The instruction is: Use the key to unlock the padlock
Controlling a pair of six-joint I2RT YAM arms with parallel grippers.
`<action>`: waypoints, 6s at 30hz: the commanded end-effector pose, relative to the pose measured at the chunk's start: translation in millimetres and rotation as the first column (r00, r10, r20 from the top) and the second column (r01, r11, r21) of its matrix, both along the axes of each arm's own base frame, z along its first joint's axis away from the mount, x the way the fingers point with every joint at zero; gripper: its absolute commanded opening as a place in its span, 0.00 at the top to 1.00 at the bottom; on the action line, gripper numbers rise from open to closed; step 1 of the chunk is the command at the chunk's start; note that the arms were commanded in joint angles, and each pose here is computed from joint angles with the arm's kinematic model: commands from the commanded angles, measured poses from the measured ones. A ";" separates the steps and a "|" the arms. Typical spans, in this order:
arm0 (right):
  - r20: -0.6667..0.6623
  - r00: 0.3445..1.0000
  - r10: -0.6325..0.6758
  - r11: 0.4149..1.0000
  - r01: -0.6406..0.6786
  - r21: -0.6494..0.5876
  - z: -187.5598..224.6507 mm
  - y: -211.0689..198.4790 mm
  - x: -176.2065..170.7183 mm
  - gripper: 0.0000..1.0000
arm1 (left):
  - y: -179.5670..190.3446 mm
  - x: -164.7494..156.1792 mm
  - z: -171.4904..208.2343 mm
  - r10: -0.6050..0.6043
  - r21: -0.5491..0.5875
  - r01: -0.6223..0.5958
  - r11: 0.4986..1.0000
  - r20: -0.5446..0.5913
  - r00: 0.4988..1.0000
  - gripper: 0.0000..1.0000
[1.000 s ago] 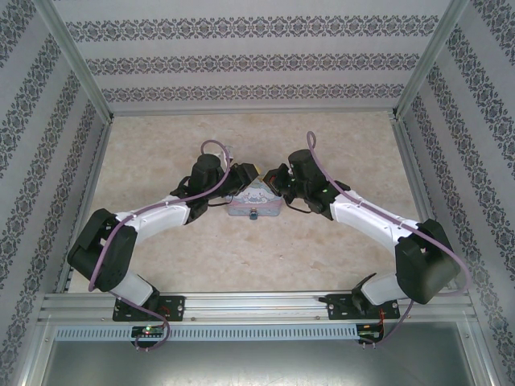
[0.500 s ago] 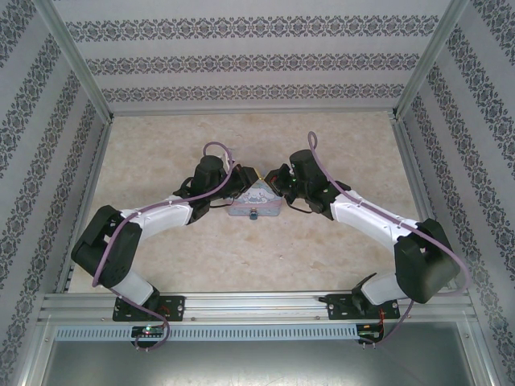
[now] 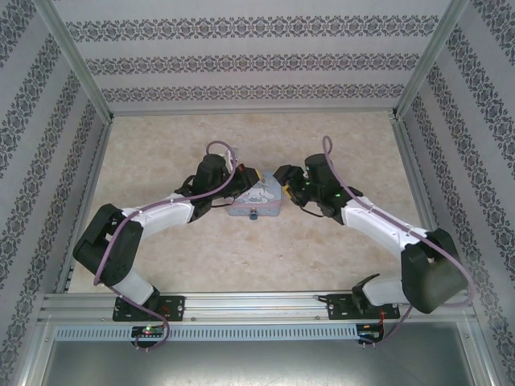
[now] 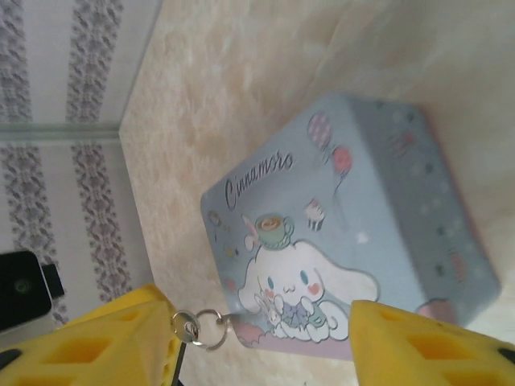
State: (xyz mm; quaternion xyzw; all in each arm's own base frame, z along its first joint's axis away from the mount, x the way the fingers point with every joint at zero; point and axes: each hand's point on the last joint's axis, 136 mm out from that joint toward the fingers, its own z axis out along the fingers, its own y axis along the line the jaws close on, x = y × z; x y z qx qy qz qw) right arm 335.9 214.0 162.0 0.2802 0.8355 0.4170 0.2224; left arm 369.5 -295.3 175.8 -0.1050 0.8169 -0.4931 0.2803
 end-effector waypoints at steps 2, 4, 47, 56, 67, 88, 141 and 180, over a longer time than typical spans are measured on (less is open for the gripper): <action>0.186 0.982 0.041 0.999 -0.034 -0.043 31.0 -21.7 7.0 0.34 | -1.3 -2.8 28.1 -0.069 0.097 0.057 0.994 0.130 0.989 1.00; 0.264 0.959 0.103 0.994 -0.094 -0.047 43.2 -21.7 10.2 0.35 | -2.8 -4.5 31.9 -0.103 0.128 0.084 0.988 0.154 0.983 1.00; 0.546 0.731 0.410 0.873 -0.487 -0.003 51.6 40.0 -9.4 0.68 | -15.2 -7.0 68.8 -0.154 -0.061 0.177 0.982 0.279 0.948 1.00; 0.554 0.726 0.407 0.866 -0.500 0.019 53.5 41.9 -11.7 0.73 | -15.5 -5.4 65.7 -0.148 -0.065 0.171 0.983 0.271 0.951 1.00; 0.550 0.718 0.427 0.848 -0.529 0.033 49.0 55.6 -13.6 0.81 | -15.3 -4.5 62.2 -0.142 -0.069 0.165 0.984 0.261 0.955 1.00; 0.473 0.768 0.431 0.902 -0.387 -0.193 16.5 17.7 -14.9 1.00 | 16.0 0.9 53.6 0.043 -0.088 -0.046 0.995 -0.034 0.998 0.23; 0.386 0.615 0.688 0.534 -0.069 -0.843 31.8 46.6 -30.9 1.00 | -35.5 -17.7 17.1 0.035 -0.242 -0.159 0.957 -0.448 0.893 0.73; 0.400 0.905 0.146 0.979 -0.075 -0.187 53.6 -46.2 3.5 0.11 | -0.1 3.8 68.6 -0.060 0.168 0.012 0.986 0.289 0.955 1.00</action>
